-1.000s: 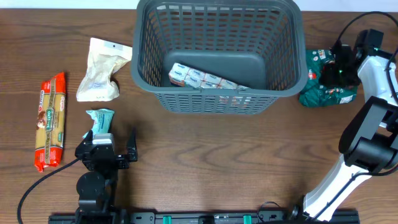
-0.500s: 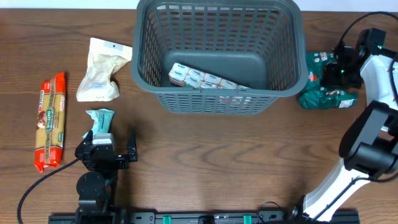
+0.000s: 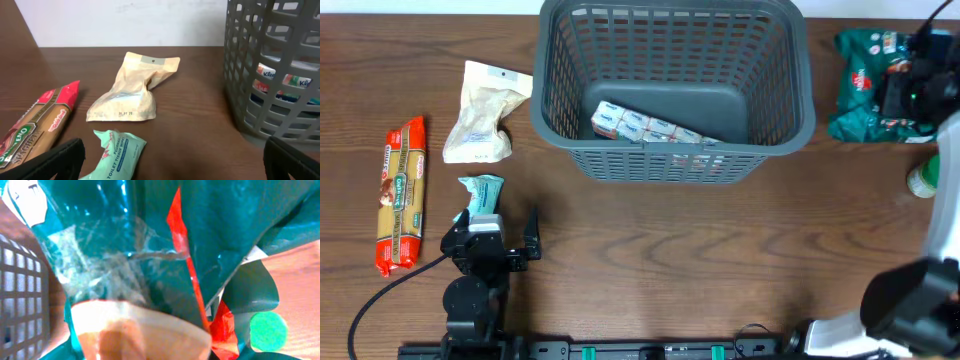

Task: Pack container
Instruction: 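Lift the coffee bag and swing it over the basket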

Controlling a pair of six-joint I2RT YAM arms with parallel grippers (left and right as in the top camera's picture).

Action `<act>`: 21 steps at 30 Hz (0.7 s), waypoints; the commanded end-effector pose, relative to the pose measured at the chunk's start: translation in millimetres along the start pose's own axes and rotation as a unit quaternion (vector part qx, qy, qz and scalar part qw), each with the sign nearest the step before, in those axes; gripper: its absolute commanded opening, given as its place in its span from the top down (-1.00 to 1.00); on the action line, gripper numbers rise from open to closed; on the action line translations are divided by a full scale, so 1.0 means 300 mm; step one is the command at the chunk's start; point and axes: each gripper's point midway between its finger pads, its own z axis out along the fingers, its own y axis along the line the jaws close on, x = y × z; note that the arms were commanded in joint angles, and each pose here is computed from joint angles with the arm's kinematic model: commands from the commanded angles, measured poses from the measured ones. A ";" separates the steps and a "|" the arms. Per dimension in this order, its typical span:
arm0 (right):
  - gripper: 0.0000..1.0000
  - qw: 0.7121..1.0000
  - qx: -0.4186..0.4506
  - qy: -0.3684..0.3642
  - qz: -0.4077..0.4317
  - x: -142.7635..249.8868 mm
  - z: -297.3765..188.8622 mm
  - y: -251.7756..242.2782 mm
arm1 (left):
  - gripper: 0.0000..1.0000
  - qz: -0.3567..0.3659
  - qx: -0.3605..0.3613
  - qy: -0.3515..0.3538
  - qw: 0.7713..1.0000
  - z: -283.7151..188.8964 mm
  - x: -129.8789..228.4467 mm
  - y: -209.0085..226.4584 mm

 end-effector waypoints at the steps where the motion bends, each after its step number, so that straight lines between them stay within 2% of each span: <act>1: 0.97 0.996 0.029 -0.083 0.010 -0.103 -0.197 -0.017 | -0.97 0.007 -0.002 0.013 1.000 0.010 0.043 0.003; 11: 0.97 0.972 0.037 -0.230 0.021 -0.171 -0.583 0.008 | -0.97 0.007 -0.002 0.013 1.000 0.010 0.043 0.003; 16: 0.97 0.948 -0.036 -0.316 -0.011 -0.209 -0.766 0.116 | -0.97 0.007 -0.002 0.013 1.000 0.010 0.043 0.003; 21: 0.97 0.926 -0.114 -0.356 -0.048 -0.215 -0.862 0.220 | -0.97 0.007 -0.002 0.013 1.000 0.010 0.043 0.003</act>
